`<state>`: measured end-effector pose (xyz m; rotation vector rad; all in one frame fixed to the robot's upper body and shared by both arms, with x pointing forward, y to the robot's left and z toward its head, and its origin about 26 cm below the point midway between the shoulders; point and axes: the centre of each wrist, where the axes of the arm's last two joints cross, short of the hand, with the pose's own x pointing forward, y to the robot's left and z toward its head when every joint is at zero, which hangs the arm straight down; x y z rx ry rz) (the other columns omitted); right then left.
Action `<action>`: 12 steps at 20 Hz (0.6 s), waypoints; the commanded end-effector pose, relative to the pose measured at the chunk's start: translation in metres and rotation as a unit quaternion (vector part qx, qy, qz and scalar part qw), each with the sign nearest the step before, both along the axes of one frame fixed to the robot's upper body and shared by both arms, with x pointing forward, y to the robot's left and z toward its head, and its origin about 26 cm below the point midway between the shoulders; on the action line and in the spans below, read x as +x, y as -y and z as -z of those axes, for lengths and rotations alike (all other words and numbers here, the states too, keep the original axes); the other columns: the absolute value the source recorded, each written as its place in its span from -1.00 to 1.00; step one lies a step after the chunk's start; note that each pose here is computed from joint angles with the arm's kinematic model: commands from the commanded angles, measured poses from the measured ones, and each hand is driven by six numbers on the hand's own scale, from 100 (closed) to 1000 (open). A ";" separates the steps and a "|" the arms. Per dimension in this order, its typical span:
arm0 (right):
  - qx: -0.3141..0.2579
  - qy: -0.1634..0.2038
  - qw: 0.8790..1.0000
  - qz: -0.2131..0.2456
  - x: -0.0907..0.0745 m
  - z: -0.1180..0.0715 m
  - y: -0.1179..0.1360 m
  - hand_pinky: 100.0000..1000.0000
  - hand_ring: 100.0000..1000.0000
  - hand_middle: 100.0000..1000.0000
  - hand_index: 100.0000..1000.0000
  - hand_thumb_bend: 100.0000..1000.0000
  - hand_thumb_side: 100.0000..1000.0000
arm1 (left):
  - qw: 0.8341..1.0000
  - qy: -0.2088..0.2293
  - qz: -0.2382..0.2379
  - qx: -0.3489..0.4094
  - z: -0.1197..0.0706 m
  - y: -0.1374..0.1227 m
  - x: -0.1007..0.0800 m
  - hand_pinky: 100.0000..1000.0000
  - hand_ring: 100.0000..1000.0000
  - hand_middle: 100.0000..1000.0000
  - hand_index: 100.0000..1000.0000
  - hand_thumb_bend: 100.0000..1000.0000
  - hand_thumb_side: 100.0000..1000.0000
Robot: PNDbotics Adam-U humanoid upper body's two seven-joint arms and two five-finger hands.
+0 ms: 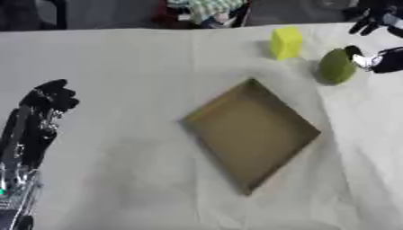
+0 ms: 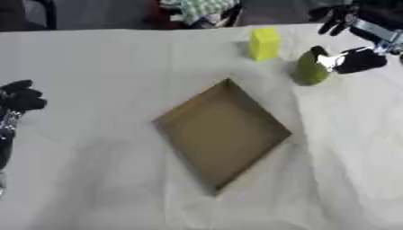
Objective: Pick up objects on the table and place them in the box.
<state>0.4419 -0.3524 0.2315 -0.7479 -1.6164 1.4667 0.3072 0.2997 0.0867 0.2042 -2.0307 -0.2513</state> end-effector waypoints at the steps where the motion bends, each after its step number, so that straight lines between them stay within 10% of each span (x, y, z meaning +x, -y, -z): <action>1: -0.022 0.010 0.999 0.032 0.011 -0.001 0.009 0.49 0.59 0.80 1.00 -1.00 -0.48 | 1.000 0.009 0.001 0.015 -0.008 -0.005 0.000 0.36 0.18 0.12 0.55 -0.24 0.26; 12: -0.046 0.008 0.996 0.077 0.031 0.028 0.010 0.52 0.63 0.83 1.00 -1.00 -0.25 | 1.000 0.008 0.003 0.014 -0.007 -0.004 0.000 0.36 0.18 0.12 0.55 -0.26 0.27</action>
